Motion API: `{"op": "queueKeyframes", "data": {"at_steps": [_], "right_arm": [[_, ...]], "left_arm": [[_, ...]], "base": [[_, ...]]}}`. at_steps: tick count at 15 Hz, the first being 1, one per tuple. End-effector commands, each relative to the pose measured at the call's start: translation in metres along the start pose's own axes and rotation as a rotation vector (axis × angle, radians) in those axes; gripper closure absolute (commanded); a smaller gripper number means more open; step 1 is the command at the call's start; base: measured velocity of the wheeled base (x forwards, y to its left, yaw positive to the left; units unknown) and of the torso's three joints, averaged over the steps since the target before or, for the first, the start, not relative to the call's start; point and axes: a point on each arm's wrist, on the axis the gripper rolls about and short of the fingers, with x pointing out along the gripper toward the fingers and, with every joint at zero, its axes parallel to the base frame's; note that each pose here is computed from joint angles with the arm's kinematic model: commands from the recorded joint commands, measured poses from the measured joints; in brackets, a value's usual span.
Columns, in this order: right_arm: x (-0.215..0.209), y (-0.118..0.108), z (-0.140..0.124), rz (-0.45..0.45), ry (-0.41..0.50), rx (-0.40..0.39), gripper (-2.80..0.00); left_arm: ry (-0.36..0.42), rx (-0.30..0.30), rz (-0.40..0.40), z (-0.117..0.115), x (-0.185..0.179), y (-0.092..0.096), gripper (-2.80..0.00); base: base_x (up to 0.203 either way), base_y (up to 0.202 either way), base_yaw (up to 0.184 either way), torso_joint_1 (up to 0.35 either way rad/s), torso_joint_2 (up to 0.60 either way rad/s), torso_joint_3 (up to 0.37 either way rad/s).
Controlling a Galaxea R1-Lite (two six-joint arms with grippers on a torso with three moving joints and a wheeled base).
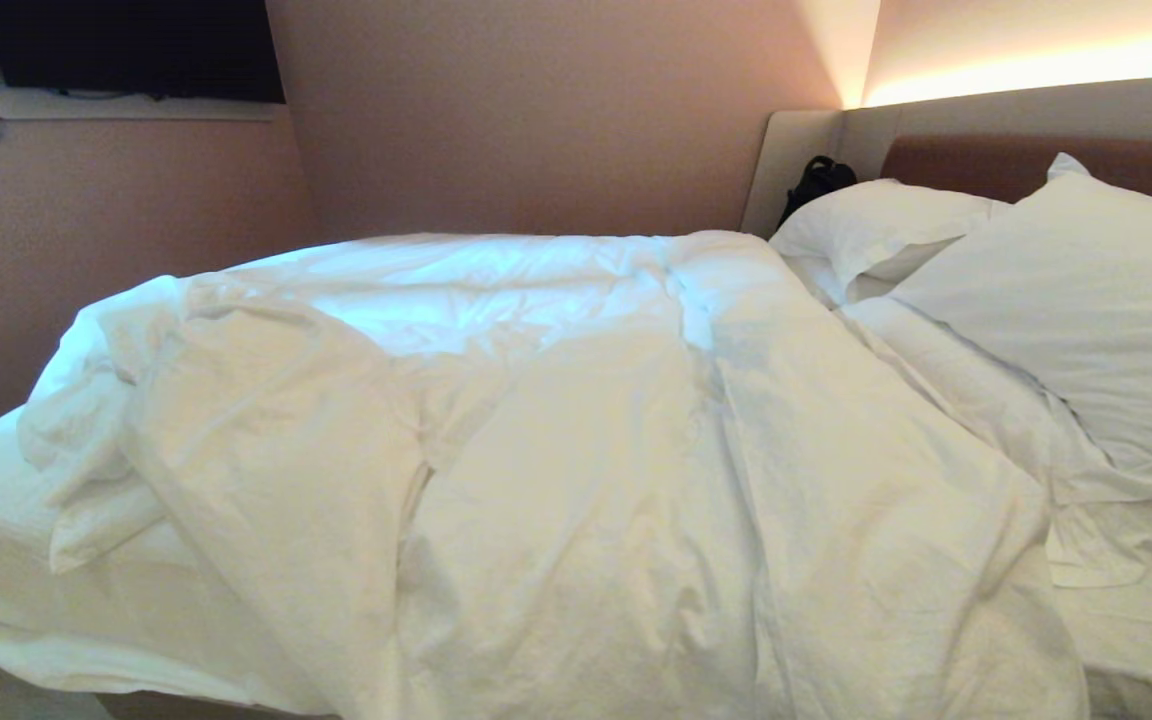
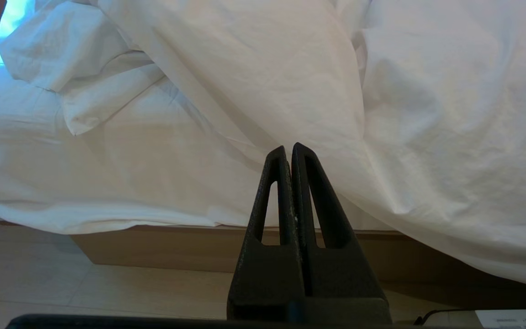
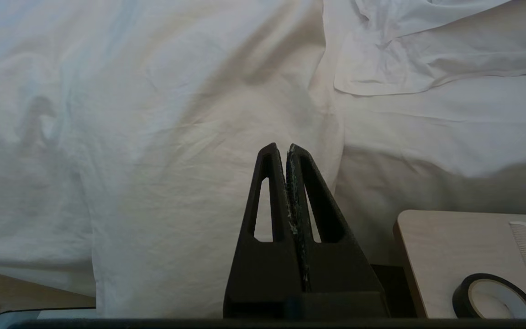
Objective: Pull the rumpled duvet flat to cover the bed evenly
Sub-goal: Hold the folded corner of the quilt
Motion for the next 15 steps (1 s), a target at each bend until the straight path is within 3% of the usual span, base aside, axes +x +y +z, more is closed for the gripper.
{"op": "queueKeyframes", "data": {"at_steps": [1, 15], "right_arm": [[0.0001, 0.0000, -0.0006, -0.001, 0.002, -0.001, 0.00], [-0.0002, 0.0000, -0.0003, 0.002, 0.001, 0.002, 0.00]], "left_arm": [[0.001, 0.000, 0.001, 0.0000, 0.0000, 0.0000, 0.00], [0.002, 0.000, 0.000, 0.0000, 0.0001, 0.0000, 0.00]], "base": [[0.000, 0.000, 0.000, 0.000, 0.00, 0.000], [0.000, 0.000, 0.000, 0.000, 0.00, 0.000]]}}
